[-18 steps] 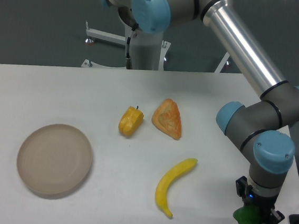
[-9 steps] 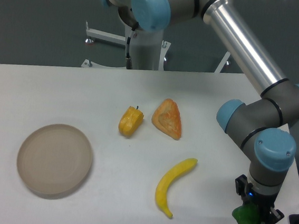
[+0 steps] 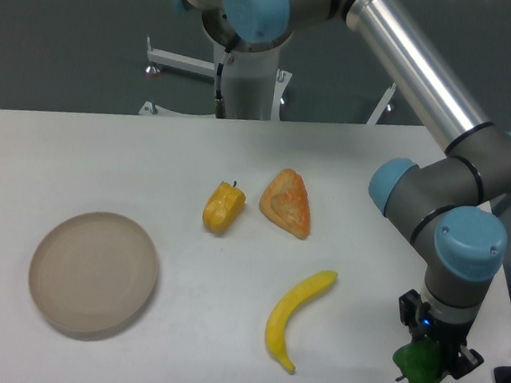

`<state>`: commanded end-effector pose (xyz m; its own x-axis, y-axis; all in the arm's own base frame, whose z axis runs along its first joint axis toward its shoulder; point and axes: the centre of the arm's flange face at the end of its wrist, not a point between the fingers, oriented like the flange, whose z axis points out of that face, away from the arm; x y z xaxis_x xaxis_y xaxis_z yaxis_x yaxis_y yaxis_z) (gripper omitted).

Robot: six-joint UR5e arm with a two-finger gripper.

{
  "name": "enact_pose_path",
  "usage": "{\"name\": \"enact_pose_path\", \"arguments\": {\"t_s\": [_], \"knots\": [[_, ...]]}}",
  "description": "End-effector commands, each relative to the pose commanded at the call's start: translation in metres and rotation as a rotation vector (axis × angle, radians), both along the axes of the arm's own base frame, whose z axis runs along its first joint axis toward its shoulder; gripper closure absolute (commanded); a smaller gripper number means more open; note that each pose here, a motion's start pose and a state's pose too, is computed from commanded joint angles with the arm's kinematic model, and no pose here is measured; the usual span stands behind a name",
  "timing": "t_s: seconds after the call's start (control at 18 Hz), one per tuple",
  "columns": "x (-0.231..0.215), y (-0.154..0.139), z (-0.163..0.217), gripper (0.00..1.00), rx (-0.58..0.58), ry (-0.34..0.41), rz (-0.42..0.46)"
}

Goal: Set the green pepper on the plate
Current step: 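Carry the green pepper over the banana toward the beige plate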

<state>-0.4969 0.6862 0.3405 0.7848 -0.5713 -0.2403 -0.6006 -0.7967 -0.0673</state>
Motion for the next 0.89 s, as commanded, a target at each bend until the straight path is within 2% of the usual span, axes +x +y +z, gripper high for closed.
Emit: {"name": "enact_pose_path", "arguments": {"t_s": [0.22, 0.39, 0.61, 0.89], "knots": [[0.065, -0.009, 0.017, 0.72, 0.033, -0.130, 0.092], [0.134, -0.010, 0.028, 0.72, 0.034, -0.203, 0.155], [0.228, -0.006, 0.039, 0.72, 0.026, -0.267, 0.237], [0.331, 0.010, 0.032, 0.72, 0.008, -0.323, 0.338]]}}
